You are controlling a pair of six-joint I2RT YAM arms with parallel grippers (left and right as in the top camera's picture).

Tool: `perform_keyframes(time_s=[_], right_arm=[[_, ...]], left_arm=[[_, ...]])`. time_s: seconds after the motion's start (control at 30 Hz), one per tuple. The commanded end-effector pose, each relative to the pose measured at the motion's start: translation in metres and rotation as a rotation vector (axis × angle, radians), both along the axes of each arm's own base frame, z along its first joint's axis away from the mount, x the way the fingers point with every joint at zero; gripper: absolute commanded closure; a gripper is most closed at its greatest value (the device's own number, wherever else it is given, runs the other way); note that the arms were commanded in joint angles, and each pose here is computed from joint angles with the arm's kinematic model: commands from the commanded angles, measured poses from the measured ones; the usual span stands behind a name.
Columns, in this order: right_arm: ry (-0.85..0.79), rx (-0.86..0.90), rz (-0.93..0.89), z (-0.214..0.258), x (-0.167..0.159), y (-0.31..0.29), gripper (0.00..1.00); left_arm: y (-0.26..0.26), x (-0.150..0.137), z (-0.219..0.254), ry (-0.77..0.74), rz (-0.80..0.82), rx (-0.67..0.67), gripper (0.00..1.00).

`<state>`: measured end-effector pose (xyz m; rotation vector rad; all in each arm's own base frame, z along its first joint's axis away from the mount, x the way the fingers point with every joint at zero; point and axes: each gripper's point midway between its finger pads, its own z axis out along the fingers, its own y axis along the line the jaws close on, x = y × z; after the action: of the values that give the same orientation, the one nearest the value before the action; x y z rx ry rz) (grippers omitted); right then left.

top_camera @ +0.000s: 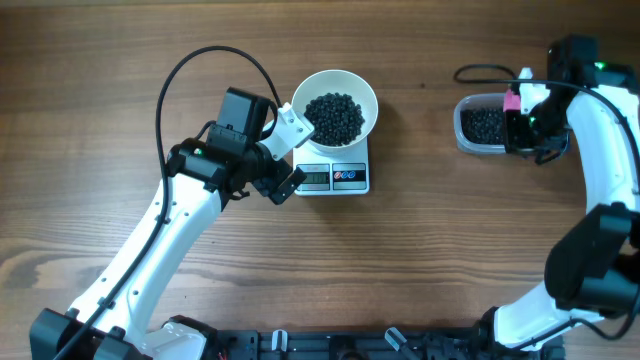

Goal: Scoop item into bowl and weigh 150g on scale
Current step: 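Return the scoop right to the bean tub, then scoop beans from the tub and lift the scoop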

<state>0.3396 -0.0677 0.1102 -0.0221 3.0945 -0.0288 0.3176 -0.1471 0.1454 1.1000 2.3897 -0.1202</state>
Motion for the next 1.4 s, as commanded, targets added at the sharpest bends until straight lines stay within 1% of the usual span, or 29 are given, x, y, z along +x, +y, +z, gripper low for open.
perform_keyframes(time_s=[0.0,0.07,0.2,0.27,0.4,0.57,0.63,0.87,1.0,1.13,1.2,1.27,1.37], right_arm=[[0.085,-0.22,0.179,-0.009,-0.002,-0.037,0.96],[0.072,-0.274,0.251,-0.008,0.007,-0.046,0.96],[0.067,-0.388,0.324,-0.002,0.017,-0.064,0.96],[0.074,-0.413,0.368,-0.001,0.02,-0.068,0.96],[0.067,-0.387,0.387,-0.004,0.021,-0.063,0.96],[0.04,-0.32,0.462,-0.008,0.028,-0.034,0.96],[0.062,-0.313,0.499,-0.009,0.024,-0.029,0.96],[0.181,-0.346,0.502,-0.03,0.003,-0.038,0.96],[0.225,-0.403,0.489,-0.039,0.003,-0.049,0.96],[0.235,-0.383,0.485,-0.046,0.003,-0.044,0.96],[0.238,-0.375,0.519,-0.047,0.003,-0.035,0.96],[0.25,-0.346,0.608,-0.048,0.002,-0.017,0.96],[0.256,-0.336,0.665,-0.049,0.002,-0.003,0.96]], left_arm=[[-0.001,-0.002,0.002,-0.005,-0.023,-0.006,0.0],[-0.001,-0.002,0.002,-0.004,-0.023,-0.006,0.0],[-0.001,-0.002,0.002,-0.005,-0.023,-0.006,0.0],[-0.001,-0.002,0.002,-0.005,-0.023,-0.006,0.0],[-0.001,-0.002,0.002,-0.005,-0.023,-0.006,0.0],[-0.001,-0.002,0.002,-0.005,-0.023,-0.006,0.0],[-0.001,-0.002,0.002,-0.005,-0.023,-0.006,0.0],[-0.001,-0.002,0.002,-0.004,-0.023,-0.006,0.0],[-0.001,-0.002,0.002,-0.005,-0.023,-0.006,0.0],[-0.001,-0.002,0.002,-0.005,-0.023,-0.006,0.0],[-0.001,-0.002,0.002,-0.005,-0.023,-0.006,0.0],[-0.001,-0.002,0.002,-0.004,-0.023,-0.006,0.0],[-0.001,-0.002,0.002,-0.005,-0.023,-0.006,0.0]])
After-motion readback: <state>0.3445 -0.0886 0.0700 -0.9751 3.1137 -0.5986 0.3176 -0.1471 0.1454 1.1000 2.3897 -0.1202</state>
